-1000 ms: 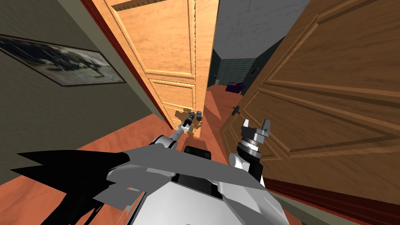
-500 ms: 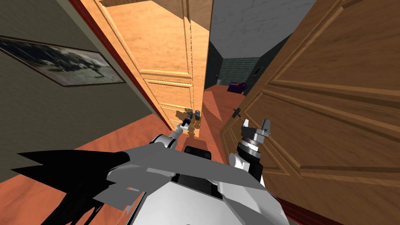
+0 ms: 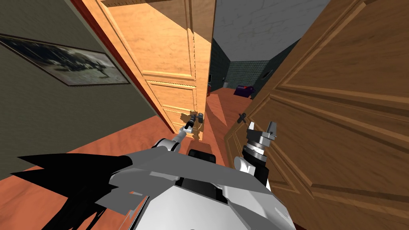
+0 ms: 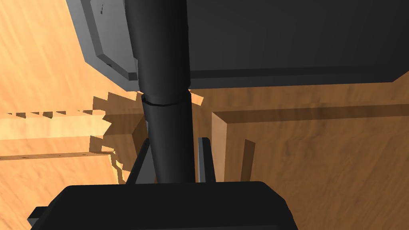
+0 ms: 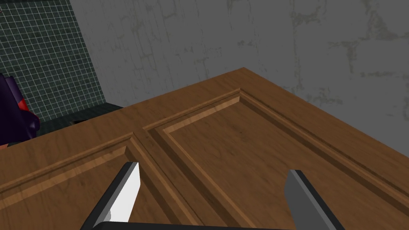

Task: Push the door open

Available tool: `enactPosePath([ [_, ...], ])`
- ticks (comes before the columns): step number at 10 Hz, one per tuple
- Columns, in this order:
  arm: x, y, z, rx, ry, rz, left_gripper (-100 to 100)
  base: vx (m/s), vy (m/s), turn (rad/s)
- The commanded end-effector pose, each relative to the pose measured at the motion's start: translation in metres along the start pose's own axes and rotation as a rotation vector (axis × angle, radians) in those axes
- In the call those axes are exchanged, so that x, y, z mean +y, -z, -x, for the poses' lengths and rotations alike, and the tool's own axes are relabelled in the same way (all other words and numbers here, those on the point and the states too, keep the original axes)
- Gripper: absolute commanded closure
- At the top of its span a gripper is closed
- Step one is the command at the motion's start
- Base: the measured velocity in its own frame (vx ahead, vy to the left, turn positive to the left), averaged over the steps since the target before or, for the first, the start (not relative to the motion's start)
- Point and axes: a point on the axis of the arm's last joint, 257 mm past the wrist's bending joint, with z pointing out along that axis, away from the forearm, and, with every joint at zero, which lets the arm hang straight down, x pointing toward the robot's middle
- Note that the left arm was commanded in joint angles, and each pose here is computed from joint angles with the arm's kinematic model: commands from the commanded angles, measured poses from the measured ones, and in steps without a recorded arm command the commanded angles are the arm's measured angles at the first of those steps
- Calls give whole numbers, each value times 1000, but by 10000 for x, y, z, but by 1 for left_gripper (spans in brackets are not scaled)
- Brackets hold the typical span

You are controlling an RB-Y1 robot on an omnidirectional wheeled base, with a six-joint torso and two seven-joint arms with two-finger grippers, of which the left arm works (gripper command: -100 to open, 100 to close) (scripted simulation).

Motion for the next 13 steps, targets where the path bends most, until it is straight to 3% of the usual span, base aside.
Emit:
enactPosePath([
  [1, -80, -30, 133, -24, 1, -17, 100, 149, -99, 52],
  [8, -43, -6, 351, -80, 28, -10, 100, 146, -117, 66],
  [13, -60, 8, 474, -96, 7, -13, 100, 174, 17, 101],
])
